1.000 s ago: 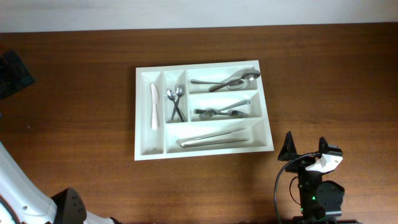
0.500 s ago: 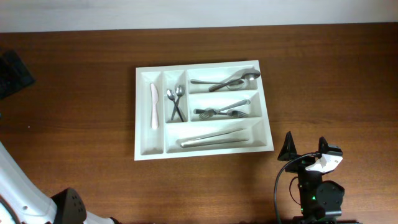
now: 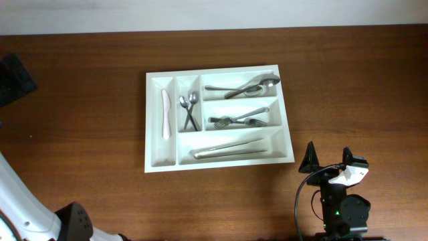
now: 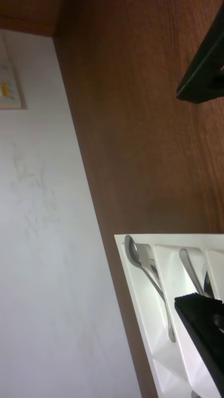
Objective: Pack container
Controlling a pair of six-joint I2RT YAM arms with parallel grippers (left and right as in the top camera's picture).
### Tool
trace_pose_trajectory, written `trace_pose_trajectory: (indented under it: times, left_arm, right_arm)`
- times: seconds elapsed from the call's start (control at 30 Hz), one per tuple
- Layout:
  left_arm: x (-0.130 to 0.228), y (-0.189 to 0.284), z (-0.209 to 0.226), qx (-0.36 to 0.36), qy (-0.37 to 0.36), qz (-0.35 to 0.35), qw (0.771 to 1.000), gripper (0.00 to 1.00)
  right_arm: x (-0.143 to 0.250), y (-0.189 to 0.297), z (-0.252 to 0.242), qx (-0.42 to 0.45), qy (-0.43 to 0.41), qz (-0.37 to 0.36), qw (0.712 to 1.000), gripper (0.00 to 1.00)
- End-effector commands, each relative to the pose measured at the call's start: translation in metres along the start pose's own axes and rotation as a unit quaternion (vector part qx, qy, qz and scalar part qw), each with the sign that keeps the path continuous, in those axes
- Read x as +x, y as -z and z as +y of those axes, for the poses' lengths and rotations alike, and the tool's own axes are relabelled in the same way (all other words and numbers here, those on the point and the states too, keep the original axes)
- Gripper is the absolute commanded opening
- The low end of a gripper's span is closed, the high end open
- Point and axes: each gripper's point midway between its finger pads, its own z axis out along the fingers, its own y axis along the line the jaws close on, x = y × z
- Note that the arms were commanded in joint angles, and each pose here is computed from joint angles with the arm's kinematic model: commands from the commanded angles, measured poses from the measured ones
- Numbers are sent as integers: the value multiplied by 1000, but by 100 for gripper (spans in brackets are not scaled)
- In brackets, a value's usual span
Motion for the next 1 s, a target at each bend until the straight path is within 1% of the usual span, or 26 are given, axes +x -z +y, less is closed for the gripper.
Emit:
trace_pose_trajectory:
  times: [0.0, 0.13, 0.23, 0.3, 0.33, 0.37, 0.43, 0.53, 0.6, 0.67, 0.77, 0.8, 0.87, 0.9, 0.97]
  left_arm:
    - [-1, 4, 3, -5, -7, -7, 1000, 99]
    - [-1, 19, 4, -6, -6, -23, 1000, 99]
    - [7, 47, 5, -8, -7, -47, 999, 99]
    - [10, 63, -3, 3, -17, -66, 998, 99]
    - [10, 70, -10, 12, -25, -81, 996, 99]
    - [4, 85, -30, 40, -45, -125, 990, 99]
    - [-2, 98, -52, 67, -65, -179, 979, 99]
    - [1, 109, -69, 81, -79, -244, 963, 99]
    - [16, 106, -77, 93, -83, -274, 954, 99]
    - [36, 94, -81, 106, -87, -284, 949, 99]
    - [77, 63, -77, 111, -89, -285, 948, 99]
    - [104, 43, -72, 110, -90, -284, 948, 99]
    - [127, 25, -68, 112, -87, -294, 945, 99]
    - [146, 11, -65, 116, -82, -309, 940, 99]
    - [161, 0, -63, 121, -76, -327, 934, 99]
  right_arm:
    - [2, 0, -1, 0, 5, 1, 1000, 99]
    - [2, 0, -1, 0, 5, 1, 1000, 99]
    - [2, 0, -1, 0, 5, 1, 1000, 99]
    - [3, 0, -1, 0, 5, 1, 1000, 99]
    - [2, 0, -1, 0, 5, 1, 1000, 99]
    - [2, 0, -1, 0, 5, 1, 1000, 99]
    - [2, 0, -1, 0, 5, 1, 1000, 99]
    - [2, 0, -1, 0, 5, 1, 1000, 98]
    - [3, 0, -1, 0, 5, 1, 1000, 99]
    - [3, 0, -1, 0, 5, 1, 1000, 99]
    - [2, 0, -1, 0, 5, 1, 1000, 99]
    - [2, 0, -1, 0, 5, 1, 1000, 99]
    - [2, 0, -1, 0, 5, 1, 1000, 99]
    - [3, 0, -1, 0, 5, 1, 1000, 99]
    - [3, 0, -1, 0, 5, 1, 1000, 99]
